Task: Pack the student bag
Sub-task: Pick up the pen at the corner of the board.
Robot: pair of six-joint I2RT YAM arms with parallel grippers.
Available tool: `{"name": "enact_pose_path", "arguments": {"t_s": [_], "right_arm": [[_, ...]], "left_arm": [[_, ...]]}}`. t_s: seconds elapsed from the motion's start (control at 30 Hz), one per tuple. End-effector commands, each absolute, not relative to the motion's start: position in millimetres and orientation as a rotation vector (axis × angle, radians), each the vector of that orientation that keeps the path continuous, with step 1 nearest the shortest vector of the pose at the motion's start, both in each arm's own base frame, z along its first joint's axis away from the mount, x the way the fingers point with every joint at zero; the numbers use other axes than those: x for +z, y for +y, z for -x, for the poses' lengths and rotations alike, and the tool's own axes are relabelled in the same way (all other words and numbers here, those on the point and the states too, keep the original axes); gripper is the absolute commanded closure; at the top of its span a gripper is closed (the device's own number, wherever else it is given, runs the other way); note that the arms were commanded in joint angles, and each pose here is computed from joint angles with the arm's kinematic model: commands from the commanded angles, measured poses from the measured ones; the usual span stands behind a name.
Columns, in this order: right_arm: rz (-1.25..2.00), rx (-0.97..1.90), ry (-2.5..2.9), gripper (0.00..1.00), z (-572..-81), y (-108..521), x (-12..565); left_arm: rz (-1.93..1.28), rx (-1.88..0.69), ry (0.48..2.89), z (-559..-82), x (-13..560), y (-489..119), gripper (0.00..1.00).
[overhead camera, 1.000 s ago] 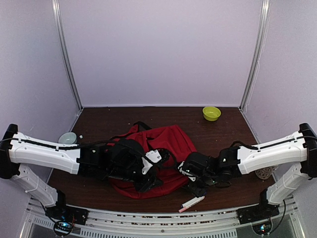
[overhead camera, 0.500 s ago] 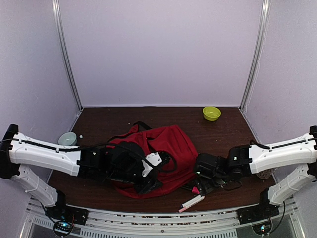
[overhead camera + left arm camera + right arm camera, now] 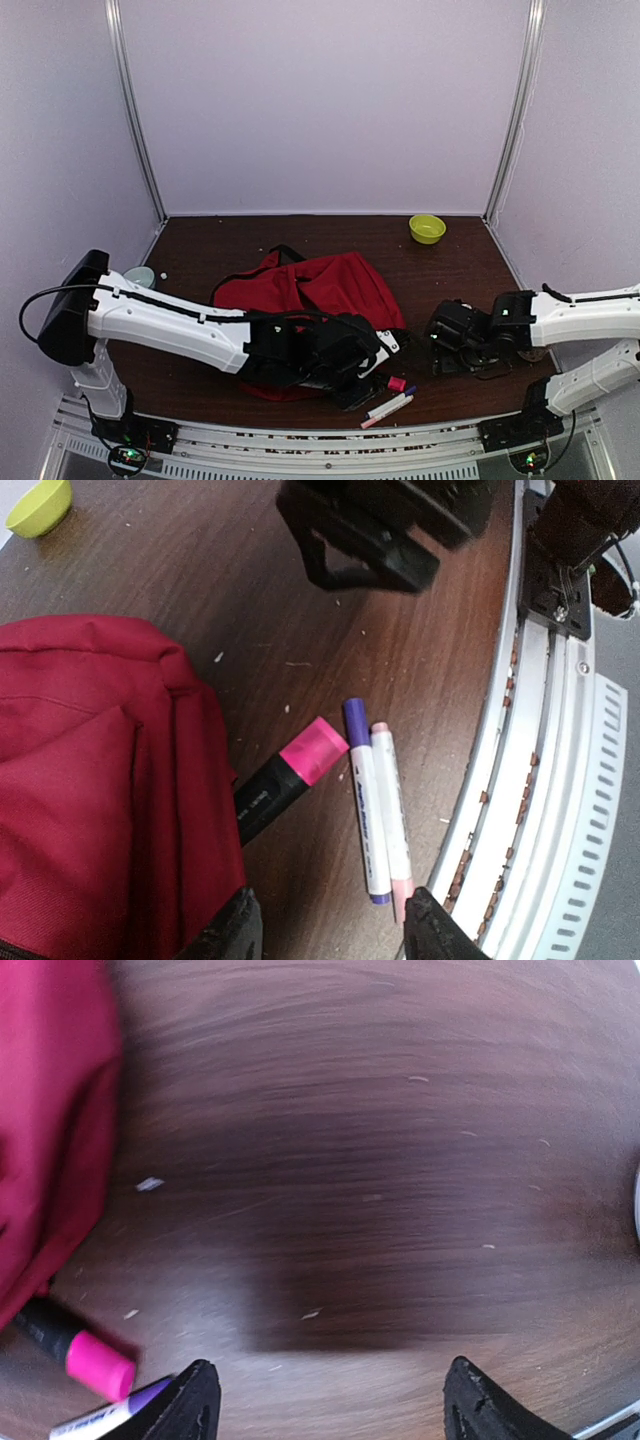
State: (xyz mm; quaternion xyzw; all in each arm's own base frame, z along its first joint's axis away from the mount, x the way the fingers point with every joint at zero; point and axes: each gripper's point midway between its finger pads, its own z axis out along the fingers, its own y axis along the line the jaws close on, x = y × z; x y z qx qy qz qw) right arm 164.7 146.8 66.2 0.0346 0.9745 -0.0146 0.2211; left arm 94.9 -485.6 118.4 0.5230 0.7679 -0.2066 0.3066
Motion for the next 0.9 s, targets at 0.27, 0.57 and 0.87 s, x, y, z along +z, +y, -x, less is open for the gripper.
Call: {"name": "enact_pose_path", "arguments": {"t_s": [0.27, 0.57, 0.87], "right_arm": [[-0.479, 0.268, 2.63, 0.24, -171, 118, 54], [-0.461, 0.32, 2.635, 0.25, -176, 130, 61], [-0.458, 0.347, 2.626, 0.25, -175, 130, 68]], "left_arm": [[-1.596, -0.46, 2.029, -78, 96, -511, 0.46], [-1.83, -0.229, 2.076, -88, 55, -503, 0.45], [-1.784, -0.209, 2.13, -95, 35, -511, 0.53]]}}
